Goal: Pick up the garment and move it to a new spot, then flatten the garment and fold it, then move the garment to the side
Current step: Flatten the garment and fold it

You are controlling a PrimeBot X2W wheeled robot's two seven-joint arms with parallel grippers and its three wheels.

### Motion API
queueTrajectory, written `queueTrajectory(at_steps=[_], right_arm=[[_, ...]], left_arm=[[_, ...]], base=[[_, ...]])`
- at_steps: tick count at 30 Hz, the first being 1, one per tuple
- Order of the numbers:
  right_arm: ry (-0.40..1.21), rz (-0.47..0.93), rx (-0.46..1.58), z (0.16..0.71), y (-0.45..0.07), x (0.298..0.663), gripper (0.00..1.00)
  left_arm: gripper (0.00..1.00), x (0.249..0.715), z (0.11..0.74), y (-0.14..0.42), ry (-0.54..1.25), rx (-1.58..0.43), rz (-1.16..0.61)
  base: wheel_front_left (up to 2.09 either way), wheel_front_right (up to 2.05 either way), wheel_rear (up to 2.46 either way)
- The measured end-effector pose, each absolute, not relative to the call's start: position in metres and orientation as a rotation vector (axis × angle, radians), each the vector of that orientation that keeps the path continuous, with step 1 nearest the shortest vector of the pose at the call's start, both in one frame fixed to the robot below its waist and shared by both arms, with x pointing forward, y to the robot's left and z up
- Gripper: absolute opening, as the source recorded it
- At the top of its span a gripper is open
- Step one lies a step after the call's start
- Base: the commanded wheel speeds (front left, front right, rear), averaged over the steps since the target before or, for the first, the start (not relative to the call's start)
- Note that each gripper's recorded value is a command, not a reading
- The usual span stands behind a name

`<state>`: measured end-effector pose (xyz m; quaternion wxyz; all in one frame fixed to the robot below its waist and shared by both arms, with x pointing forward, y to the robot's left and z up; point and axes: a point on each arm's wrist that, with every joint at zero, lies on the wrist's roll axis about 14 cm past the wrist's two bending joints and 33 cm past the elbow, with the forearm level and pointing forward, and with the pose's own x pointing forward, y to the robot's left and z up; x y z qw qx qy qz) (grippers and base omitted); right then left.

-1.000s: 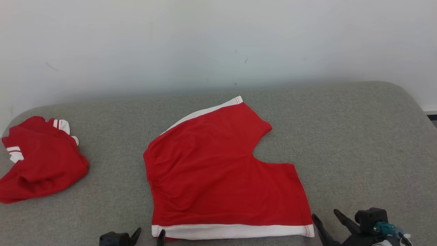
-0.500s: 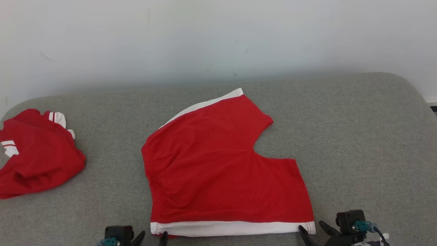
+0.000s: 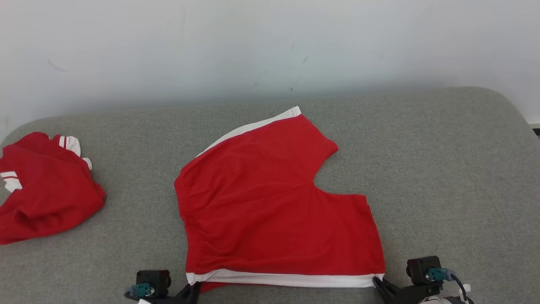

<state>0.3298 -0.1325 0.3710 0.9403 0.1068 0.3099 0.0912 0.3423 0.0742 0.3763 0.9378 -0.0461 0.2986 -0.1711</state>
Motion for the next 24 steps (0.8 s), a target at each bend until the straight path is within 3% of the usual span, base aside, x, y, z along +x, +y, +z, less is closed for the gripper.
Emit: queueTrajectory(at_steps=[7,17,24], right_arm=[[0.592,0.179,0.243,0.375,-0.136,0.334,0.00],[0.414,0.148,0.297,0.411,-0.160,0.359,0.00],[0.235,0.204,0.246,0.472,-0.173,0.411,0.00]], left_arm=[[0.00,0.346,0.380,0.074,0.573,-0.096,-0.348],[0.00,0.357,0.415,0.069,0.405,-0.133,-0.363],[0.00,0.382,0.447,0.062,0.316,-0.153,-0.410]], base=[[0.00,0.00,0.00],[0.00,0.00,0.00],[0.00,0.00,0.00]])
